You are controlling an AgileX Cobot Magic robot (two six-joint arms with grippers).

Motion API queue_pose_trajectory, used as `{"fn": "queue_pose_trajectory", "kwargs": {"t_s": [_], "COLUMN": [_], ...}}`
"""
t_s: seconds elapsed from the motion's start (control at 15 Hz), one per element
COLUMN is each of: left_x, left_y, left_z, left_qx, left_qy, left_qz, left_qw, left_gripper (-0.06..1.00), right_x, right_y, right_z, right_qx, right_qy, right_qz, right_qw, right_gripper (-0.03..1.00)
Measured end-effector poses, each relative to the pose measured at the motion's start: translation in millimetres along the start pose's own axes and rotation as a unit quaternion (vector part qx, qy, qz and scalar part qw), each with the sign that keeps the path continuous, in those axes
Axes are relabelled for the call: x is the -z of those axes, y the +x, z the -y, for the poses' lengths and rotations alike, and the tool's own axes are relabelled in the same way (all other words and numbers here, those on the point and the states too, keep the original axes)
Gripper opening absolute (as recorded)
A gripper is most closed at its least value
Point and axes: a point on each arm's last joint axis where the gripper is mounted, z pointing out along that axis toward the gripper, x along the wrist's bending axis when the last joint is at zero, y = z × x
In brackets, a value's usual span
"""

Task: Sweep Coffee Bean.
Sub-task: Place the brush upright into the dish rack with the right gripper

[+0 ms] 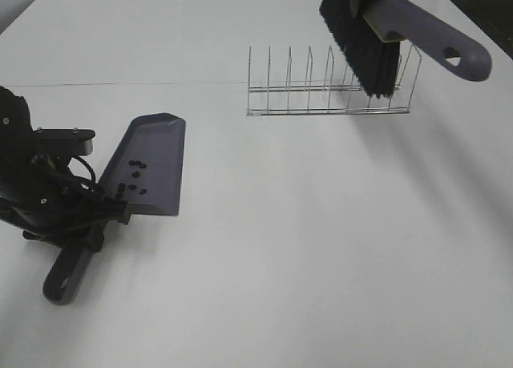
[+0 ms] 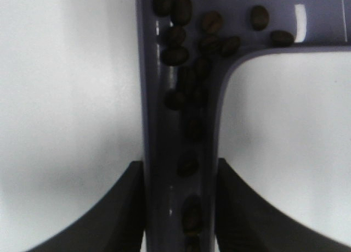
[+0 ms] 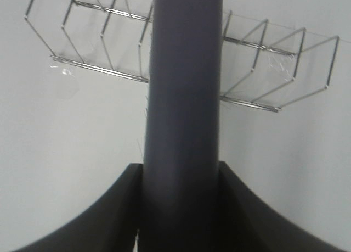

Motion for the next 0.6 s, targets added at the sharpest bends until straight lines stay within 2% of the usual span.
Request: {"fn": "queue_pose_trajectory", "kwargs": {"t_s": [0.07,0.27,0.33,0.4,0.6], "left_x": [0,0,0,0,0], "left_y": [0,0,0,0,0], "left_z": [0,0,0,0,0], "left_qx": [0.000,0.000,0.000,0.000,0.000], "left_qy": [0.000,0.000,-0.001,-0.001,-0.001], "left_qz": [0.000,0.000,-0.001,-0.001,-0.001], "left_qw": [1.000,1.000,1.000,1.000,1.000], "left_gripper": [0.34,0.34,0.34,0.34,0.34], "right_x": [-1,-13,-30,-40,-55], "right_y": [-9,-13,-12,-11,-16], "right_z": [7,28,46,56,66], "right_qx": [-0.006,-0.003,0.001,0.004,0.008], "right_qy": [0.013,0.061,0.105,0.126,0.131], "right_qz": [0.006,0.009,0.008,0.008,0.009], "right_qw": [1.000,0.998,0.994,0.992,0.991], "right_gripper": [0.31,0.31,0.31,0.31,0.31]}}
